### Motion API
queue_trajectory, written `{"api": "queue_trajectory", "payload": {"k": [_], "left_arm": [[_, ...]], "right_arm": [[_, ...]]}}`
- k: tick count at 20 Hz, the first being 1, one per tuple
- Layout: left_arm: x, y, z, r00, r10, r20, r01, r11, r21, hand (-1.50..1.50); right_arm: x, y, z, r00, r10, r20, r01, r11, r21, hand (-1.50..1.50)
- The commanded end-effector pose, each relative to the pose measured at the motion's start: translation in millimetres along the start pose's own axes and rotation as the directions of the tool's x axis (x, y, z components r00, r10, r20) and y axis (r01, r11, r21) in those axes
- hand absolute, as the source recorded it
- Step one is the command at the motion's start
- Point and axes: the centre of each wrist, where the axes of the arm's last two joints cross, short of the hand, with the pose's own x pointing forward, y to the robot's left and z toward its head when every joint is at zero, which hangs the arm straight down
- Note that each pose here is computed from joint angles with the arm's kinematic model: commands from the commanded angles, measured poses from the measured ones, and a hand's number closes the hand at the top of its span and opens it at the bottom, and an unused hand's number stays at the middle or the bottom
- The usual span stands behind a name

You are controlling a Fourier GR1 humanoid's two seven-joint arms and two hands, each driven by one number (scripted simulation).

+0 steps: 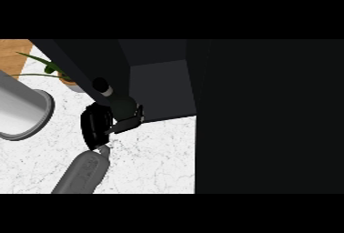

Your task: Pick up the wine, place it into the cabinet and close the cabinet

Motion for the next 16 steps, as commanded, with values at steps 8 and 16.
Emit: {"api": "queue_trajectory", "payload": {"k": [8, 16], "left_arm": [[52, -40, -15, 0.995, -0.074, 0.068, 0.083, 0.987, -0.138, -1.50], [44, -37, -14, 0.988, -0.144, 0.050, 0.150, 0.980, -0.132, -1.50]], "right_arm": [[2, -1, 1, 0.999, -0.032, 0.019, 0.031, 0.999, 0.031, -1.50], [2, -1, 2, 0.999, -0.040, 0.005, 0.040, 0.999, 0.027, -1.50]]}}
